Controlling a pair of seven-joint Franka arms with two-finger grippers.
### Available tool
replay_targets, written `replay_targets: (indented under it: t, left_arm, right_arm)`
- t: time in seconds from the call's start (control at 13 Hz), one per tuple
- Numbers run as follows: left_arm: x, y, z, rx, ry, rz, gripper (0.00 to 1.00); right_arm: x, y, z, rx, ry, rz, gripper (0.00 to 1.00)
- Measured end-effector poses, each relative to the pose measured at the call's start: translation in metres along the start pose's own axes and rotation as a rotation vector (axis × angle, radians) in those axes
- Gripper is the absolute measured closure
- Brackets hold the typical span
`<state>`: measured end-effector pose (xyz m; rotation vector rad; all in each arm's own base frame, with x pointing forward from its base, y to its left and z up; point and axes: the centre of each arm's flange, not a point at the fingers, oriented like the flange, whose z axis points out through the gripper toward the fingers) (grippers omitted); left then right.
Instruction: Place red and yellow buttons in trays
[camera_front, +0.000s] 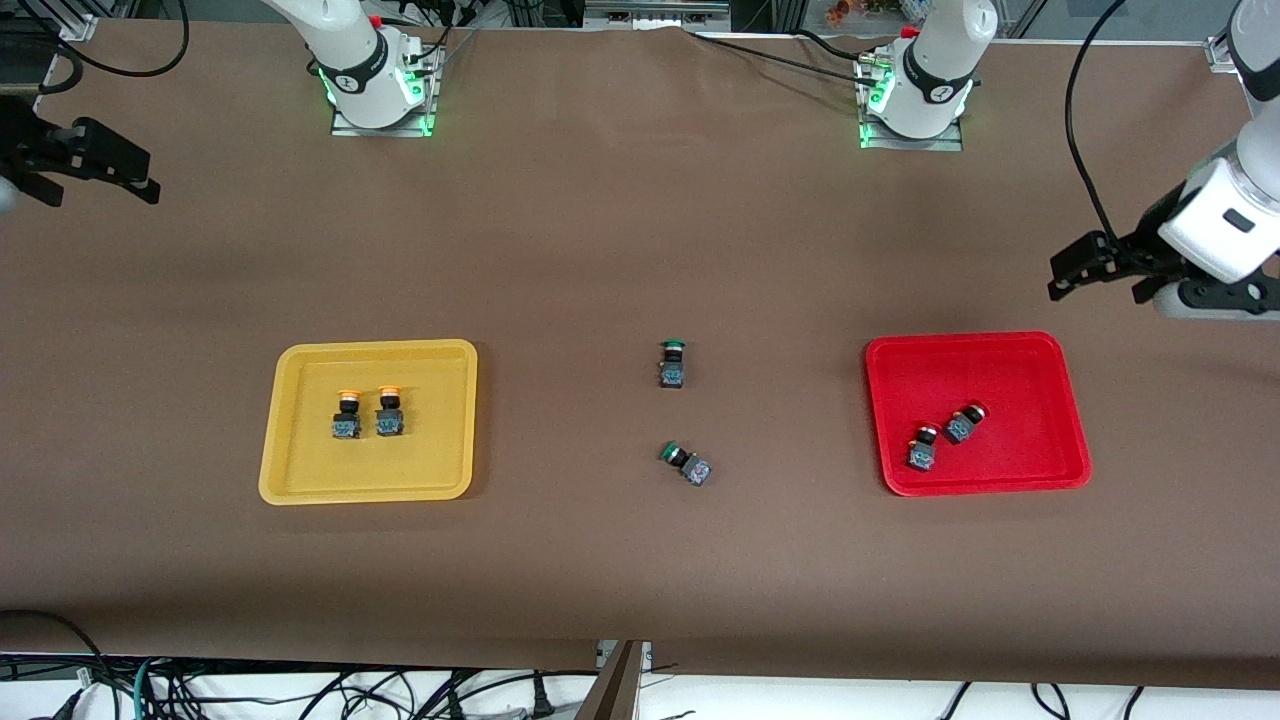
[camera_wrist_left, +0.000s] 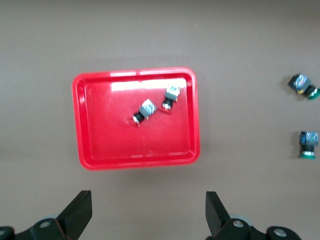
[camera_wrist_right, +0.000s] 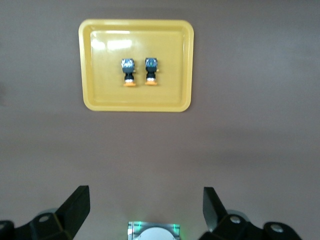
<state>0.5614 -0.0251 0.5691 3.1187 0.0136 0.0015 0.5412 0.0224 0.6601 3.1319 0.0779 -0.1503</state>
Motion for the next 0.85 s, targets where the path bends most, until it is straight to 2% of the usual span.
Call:
replay_targets:
  t: [0.38, 0.85]
  left_arm:
    - [-0.013, 0.000, 0.011, 0.003, -0.027, -0.006, 0.00]
    - [-0.014, 0.015, 0.011, 0.003, -0.026, 0.021, 0.00]
  right_arm:
    - [0.010, 0.000, 0.021, -0.008, -0.046, 0.010, 0.00]
    - [0.014, 0.003, 0.025, -0.009, -0.053, 0.016, 0.00]
